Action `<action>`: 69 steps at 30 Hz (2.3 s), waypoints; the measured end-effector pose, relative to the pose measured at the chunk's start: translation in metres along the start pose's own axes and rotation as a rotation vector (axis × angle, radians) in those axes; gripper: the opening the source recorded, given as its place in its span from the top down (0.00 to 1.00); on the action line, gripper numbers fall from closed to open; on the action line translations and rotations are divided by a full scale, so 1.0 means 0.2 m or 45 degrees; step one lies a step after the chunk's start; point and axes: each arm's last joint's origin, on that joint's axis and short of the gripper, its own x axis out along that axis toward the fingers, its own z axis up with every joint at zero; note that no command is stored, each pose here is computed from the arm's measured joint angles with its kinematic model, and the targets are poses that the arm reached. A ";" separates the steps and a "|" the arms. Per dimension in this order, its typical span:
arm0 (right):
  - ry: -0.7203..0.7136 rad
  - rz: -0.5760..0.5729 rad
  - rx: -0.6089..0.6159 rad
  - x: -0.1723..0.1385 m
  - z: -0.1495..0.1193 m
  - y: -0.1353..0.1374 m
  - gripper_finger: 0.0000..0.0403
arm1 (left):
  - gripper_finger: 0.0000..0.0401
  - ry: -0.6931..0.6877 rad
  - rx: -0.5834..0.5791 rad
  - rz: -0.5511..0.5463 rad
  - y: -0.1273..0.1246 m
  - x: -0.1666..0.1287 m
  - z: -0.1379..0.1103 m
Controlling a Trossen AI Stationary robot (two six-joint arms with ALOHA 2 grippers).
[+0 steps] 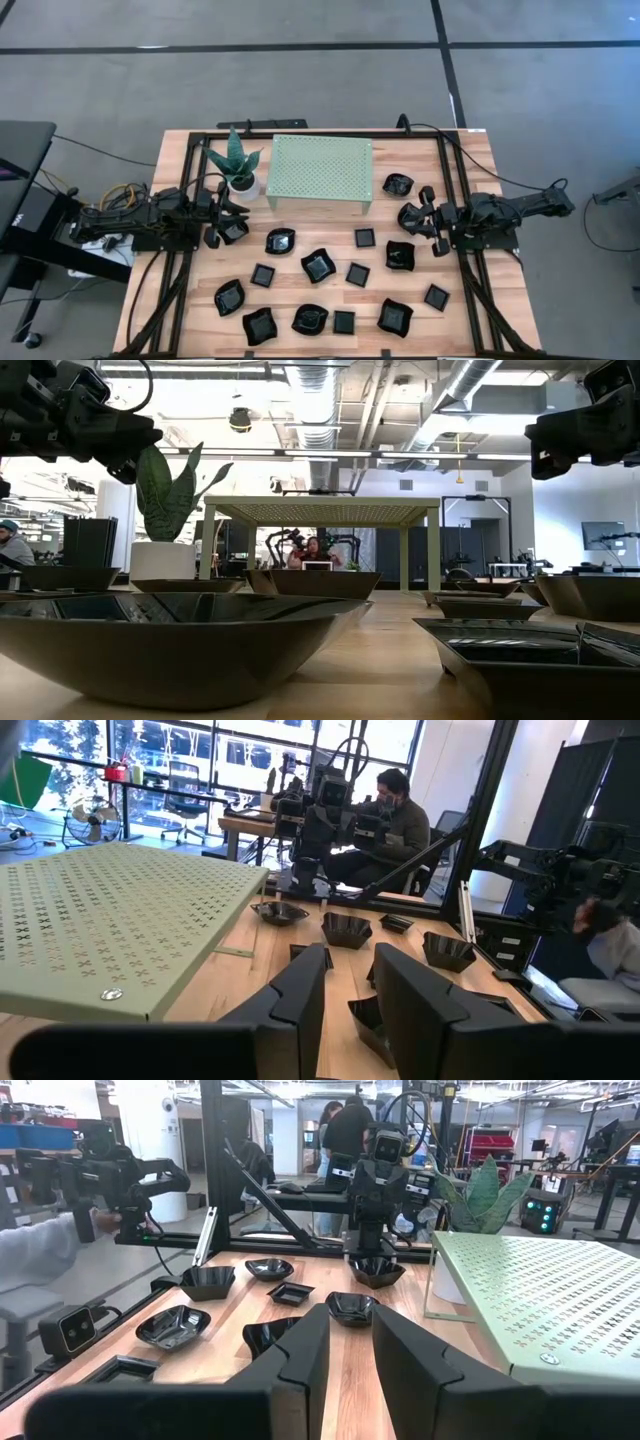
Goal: Pick & Place Mini shaped plates
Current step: Put the distorted square plate on the shelf
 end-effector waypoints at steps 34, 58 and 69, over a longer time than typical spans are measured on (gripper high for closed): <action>-0.489 -0.323 -0.522 -0.05 0.22 -0.05 0.81 | 0.77 -0.331 -0.027 -0.029 -0.01 -0.01 0.13; -0.476 -0.388 -0.430 -0.01 0.23 -0.08 0.59 | 0.77 0.427 -0.135 0.227 -0.13 0.35 0.63; -0.482 -0.370 -0.327 -0.01 0.22 -0.08 0.61 | 0.77 0.889 -0.404 0.066 -0.41 0.44 0.41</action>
